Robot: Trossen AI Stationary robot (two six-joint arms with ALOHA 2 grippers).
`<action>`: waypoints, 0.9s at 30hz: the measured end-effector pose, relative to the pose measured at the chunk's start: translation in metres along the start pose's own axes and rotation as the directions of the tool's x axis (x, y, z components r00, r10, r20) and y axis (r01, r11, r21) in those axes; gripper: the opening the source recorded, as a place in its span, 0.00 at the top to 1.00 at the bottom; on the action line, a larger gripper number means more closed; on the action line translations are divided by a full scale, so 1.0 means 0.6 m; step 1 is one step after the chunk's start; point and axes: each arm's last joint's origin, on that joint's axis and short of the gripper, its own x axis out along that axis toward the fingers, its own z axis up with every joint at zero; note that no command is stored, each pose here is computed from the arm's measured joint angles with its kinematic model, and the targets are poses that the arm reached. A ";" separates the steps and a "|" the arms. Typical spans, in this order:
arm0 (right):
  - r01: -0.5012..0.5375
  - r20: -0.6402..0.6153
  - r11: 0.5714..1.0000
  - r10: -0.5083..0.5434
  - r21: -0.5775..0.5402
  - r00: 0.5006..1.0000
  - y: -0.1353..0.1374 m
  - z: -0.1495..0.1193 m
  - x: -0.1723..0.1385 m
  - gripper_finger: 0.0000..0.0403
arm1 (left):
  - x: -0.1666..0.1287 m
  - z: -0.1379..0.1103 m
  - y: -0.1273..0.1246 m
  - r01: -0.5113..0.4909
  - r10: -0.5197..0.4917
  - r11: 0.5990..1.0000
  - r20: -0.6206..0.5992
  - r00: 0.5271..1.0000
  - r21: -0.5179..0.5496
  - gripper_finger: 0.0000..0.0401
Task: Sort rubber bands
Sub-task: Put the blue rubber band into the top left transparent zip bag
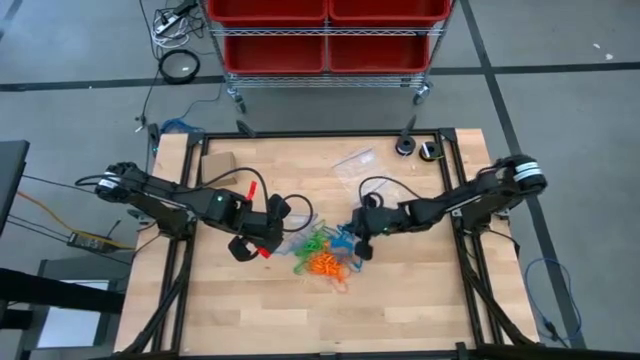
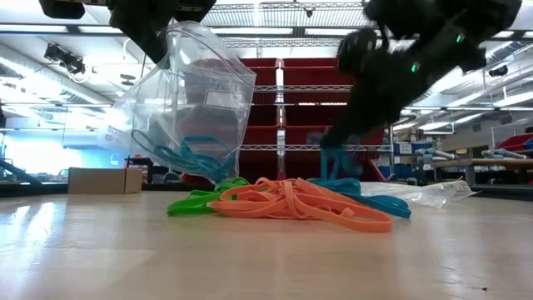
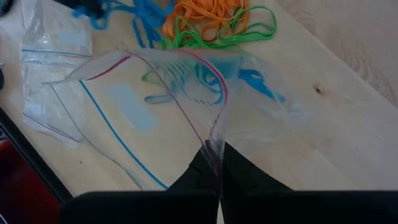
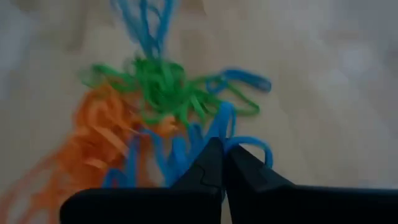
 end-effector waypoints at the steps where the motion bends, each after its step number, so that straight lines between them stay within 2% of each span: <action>1: -0.010 0.011 1.000 0.010 0.003 1.000 -0.002 0.006 -0.006 0.98 | 0.000 0.000 0.000 -0.001 0.001 1.000 0.002 1.000 0.000 1.00; 8: 0.085 -0.036 0.995 -0.087 -0.044 0.996 -0.028 0.000 0.001 0.83 | 0.000 0.001 0.000 -0.001 0.001 1.000 0.005 1.000 0.006 1.00; 10: 0.099 -0.046 0.993 -0.102 -0.058 0.994 -0.033 -0.004 0.008 0.85 | 0.000 0.001 0.000 -0.001 0.001 1.000 0.005 1.000 0.002 1.00; 13: 0.103 -0.029 0.991 -0.106 -0.083 0.994 -0.035 -0.002 0.012 0.97 | 0.000 0.001 0.000 0.000 0.000 1.000 0.004 1.000 0.002 1.00; 20: 0.120 -0.015 0.991 -0.121 -0.051 0.993 -0.048 0.004 0.014 0.98 | 0.000 0.001 0.000 -0.001 0.001 1.000 0.006 1.000 0.001 1.00; 23: 0.097 -0.040 0.993 -0.100 -0.066 0.994 -0.055 -0.001 0.021 0.92 | 0.000 0.001 0.000 -0.001 0.001 1.000 0.007 1.000 0.007 1.00; 27: 0.084 -0.082 0.996 -0.086 -0.032 0.993 -0.073 -0.012 0.040 0.75 | 0.000 0.001 0.000 -0.001 0.001 1.000 0.007 1.000 0.006 1.00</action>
